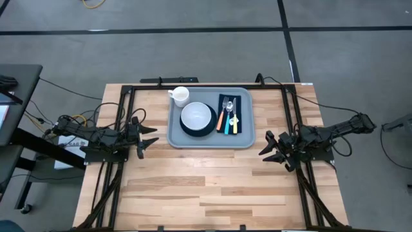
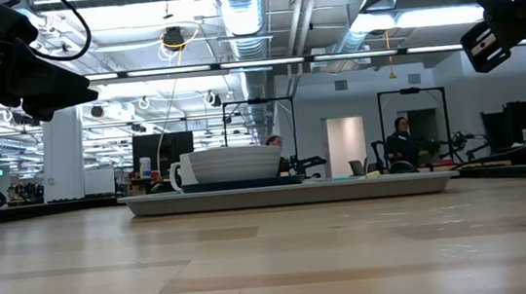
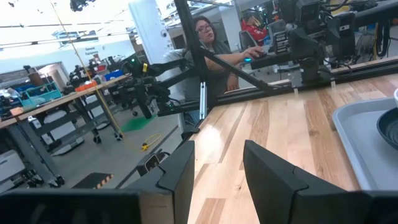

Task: Set up tray
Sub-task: Return to Home Position

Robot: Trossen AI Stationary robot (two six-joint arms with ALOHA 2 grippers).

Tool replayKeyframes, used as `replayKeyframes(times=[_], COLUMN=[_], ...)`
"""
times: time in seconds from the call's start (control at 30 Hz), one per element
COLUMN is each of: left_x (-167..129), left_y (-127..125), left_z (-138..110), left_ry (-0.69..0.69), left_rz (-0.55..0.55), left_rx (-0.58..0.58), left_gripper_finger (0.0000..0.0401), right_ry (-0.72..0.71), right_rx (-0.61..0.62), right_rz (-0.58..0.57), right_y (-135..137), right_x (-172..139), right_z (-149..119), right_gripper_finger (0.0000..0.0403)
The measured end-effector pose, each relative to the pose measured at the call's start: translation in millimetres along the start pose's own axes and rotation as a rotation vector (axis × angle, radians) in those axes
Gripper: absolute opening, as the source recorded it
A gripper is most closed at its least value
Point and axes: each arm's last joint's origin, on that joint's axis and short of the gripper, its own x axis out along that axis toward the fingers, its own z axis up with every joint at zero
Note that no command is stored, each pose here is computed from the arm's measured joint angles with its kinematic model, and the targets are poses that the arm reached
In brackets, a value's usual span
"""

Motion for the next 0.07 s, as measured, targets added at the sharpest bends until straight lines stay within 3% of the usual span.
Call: replayKeyframes(times=[0.07], left_x=[0.0], left_y=[0.0], left_z=[0.0], left_ry=[0.000], left_rz=[0.000], left_rx=[0.000], left_gripper_finger=[0.0191], right_ry=[0.000], right_rx=[0.000], right_rz=[0.000], right_y=[0.0], right_x=[0.0], right_z=[0.0], right_gripper_finger=[0.0129])
